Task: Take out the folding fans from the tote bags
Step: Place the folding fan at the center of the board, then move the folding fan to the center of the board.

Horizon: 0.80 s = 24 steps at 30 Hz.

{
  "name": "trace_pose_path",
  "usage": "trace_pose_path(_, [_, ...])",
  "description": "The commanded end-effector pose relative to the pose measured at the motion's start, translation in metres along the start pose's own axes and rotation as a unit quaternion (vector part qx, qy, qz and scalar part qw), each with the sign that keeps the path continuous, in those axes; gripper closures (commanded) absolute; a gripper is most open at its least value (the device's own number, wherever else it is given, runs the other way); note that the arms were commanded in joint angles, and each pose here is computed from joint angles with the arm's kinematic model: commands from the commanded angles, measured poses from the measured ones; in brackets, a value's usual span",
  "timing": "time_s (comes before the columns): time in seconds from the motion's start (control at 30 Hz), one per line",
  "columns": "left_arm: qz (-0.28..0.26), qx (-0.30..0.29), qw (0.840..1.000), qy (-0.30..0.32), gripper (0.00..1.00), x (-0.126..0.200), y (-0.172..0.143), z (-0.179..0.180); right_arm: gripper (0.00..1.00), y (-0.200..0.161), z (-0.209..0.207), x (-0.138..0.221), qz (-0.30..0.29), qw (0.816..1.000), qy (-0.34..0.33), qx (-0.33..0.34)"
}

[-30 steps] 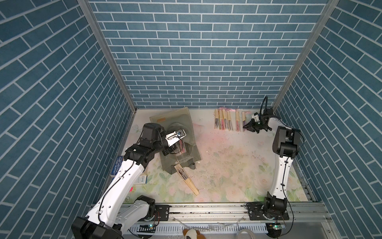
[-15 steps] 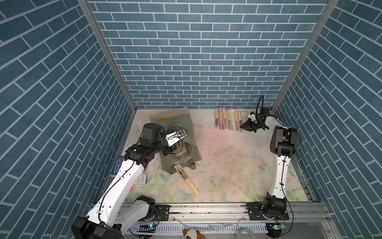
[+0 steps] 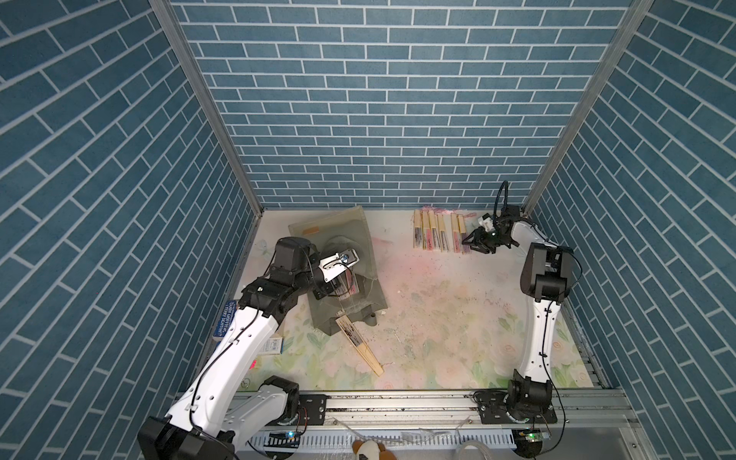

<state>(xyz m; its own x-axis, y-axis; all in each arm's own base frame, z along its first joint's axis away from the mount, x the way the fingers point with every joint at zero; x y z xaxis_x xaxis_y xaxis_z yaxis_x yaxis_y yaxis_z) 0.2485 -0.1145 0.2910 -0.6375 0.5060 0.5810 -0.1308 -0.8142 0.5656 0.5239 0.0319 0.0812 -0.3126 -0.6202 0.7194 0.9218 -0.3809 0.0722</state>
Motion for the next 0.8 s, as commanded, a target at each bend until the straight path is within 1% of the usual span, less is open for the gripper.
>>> trace_pose_path(0.0, [-0.013,-0.001,1.000,0.007,1.00,0.001,0.002,-0.001,0.57,-0.004,0.013,0.026,-0.033,0.999,-0.028,0.018])
trace_pose_path(0.07, [-0.011,-0.001,1.000,0.008,1.00,0.000,0.002,-0.001,0.57,-0.005,0.022,0.039,-0.059,0.998,-0.025,0.016])
trace_pose_path(0.13, [-0.012,-0.001,1.000,0.008,1.00,0.000,0.002,-0.001,0.58,-0.009,0.039,0.059,-0.094,0.995,-0.005,0.015])
trace_pose_path(0.23, [-0.013,-0.001,1.000,0.009,1.00,0.001,0.003,-0.002,0.59,-0.025,0.058,0.082,-0.126,0.992,0.022,0.010])
trace_pose_path(0.33, [-0.014,-0.002,1.000,0.011,1.00,0.001,0.003,-0.002,0.60,-0.052,0.078,0.096,-0.147,0.988,0.038,0.024])
trace_pose_path(0.43, [-0.014,0.000,1.000,0.012,1.00,0.001,0.004,-0.002,0.60,-0.088,0.098,0.106,-0.165,0.984,0.040,0.046])
trace_pose_path(0.53, [-0.013,0.003,1.000,0.013,1.00,0.000,0.004,-0.001,0.60,-0.126,0.118,0.113,-0.187,0.978,0.060,0.068])
trace_pose_path(0.63, [-0.012,0.006,1.000,0.014,1.00,0.000,0.004,0.000,0.60,-0.163,0.136,0.115,-0.184,0.975,0.074,0.102])
trace_pose_path(0.77, [-0.012,0.009,1.000,0.020,1.00,0.001,0.004,0.001,0.60,-0.218,0.152,0.105,-0.143,0.971,0.104,0.158])
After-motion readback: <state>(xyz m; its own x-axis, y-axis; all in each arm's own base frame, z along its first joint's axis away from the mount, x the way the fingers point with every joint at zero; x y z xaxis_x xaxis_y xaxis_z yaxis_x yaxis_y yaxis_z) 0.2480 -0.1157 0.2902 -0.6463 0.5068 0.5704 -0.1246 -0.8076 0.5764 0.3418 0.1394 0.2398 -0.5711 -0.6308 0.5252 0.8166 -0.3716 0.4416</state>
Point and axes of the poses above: each gripper's point midway between its finger pads, its own x axis back along the fingers, its own z axis along the line the jaws close on, y = z × x, the point moved 6 cm from there along x, back along the fingers, and after that the axes turned 14 degrees about -x, right-handed, at the moved point
